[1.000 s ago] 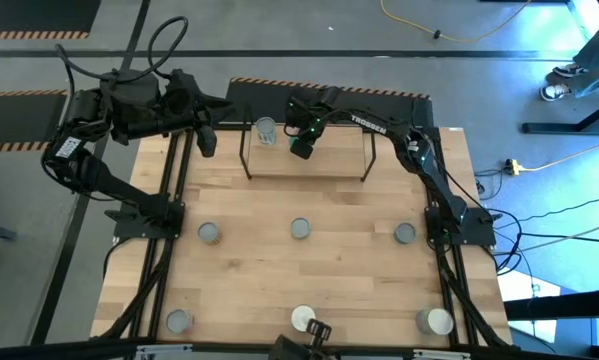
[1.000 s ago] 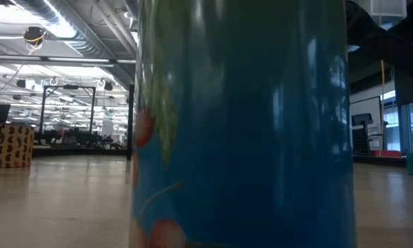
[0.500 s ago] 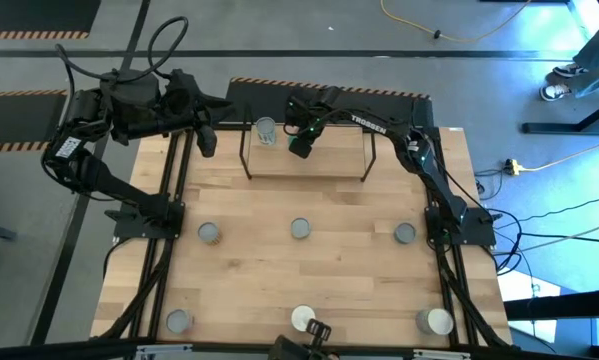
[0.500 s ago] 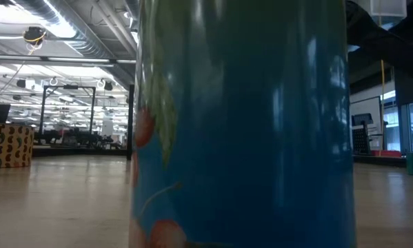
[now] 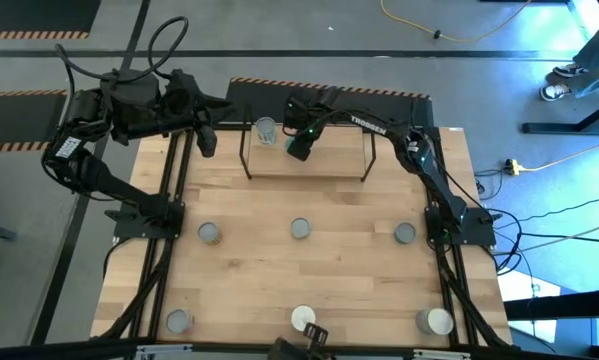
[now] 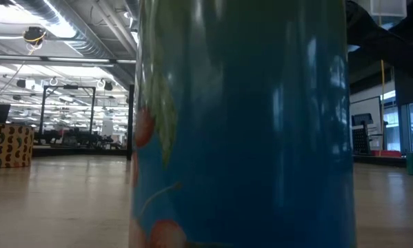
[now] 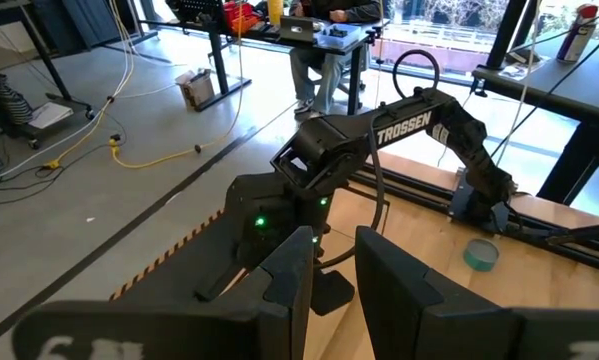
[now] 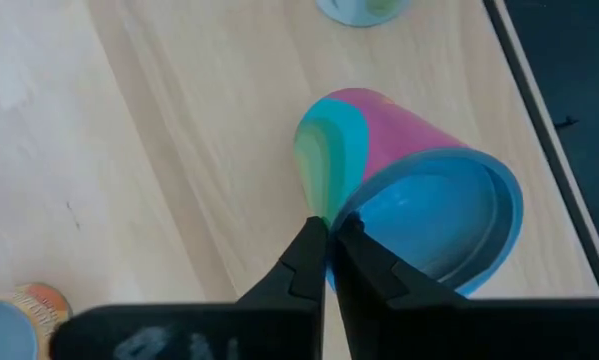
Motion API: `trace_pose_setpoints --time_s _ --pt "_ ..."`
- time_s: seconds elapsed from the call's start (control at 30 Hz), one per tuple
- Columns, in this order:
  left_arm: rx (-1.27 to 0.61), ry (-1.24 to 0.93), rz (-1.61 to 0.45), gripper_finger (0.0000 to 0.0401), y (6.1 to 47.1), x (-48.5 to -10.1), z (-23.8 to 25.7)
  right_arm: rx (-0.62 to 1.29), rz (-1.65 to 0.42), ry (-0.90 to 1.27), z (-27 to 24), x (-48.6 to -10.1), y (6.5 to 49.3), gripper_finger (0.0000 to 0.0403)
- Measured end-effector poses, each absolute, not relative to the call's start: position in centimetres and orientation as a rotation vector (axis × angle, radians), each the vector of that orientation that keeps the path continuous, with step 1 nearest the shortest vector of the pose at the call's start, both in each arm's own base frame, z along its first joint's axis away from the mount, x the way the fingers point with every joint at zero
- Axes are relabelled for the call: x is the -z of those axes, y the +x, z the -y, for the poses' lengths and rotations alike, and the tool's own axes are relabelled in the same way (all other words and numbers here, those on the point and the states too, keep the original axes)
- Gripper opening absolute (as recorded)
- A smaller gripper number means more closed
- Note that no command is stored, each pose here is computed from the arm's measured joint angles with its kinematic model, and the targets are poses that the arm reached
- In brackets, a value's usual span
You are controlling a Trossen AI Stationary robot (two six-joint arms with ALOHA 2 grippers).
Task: Pick and place cans onto a shelf
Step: Put the pink can on the shelf aligned with the white can
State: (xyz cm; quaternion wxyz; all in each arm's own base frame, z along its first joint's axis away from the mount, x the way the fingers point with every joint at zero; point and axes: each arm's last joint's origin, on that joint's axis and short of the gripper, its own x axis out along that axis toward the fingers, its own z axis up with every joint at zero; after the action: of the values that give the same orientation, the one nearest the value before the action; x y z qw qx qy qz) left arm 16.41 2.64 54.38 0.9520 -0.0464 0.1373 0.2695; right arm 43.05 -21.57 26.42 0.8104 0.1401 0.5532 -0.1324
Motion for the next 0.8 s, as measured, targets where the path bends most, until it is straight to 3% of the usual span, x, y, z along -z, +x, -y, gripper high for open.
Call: trace_pose_setpoints --time_s 0.8 --pt "-0.548 -0.094 -0.279 0.0073 16.4 -54.4 -2.6 0.332 -1.210 0.233 20.5 -26.4 43.5 0.0006"
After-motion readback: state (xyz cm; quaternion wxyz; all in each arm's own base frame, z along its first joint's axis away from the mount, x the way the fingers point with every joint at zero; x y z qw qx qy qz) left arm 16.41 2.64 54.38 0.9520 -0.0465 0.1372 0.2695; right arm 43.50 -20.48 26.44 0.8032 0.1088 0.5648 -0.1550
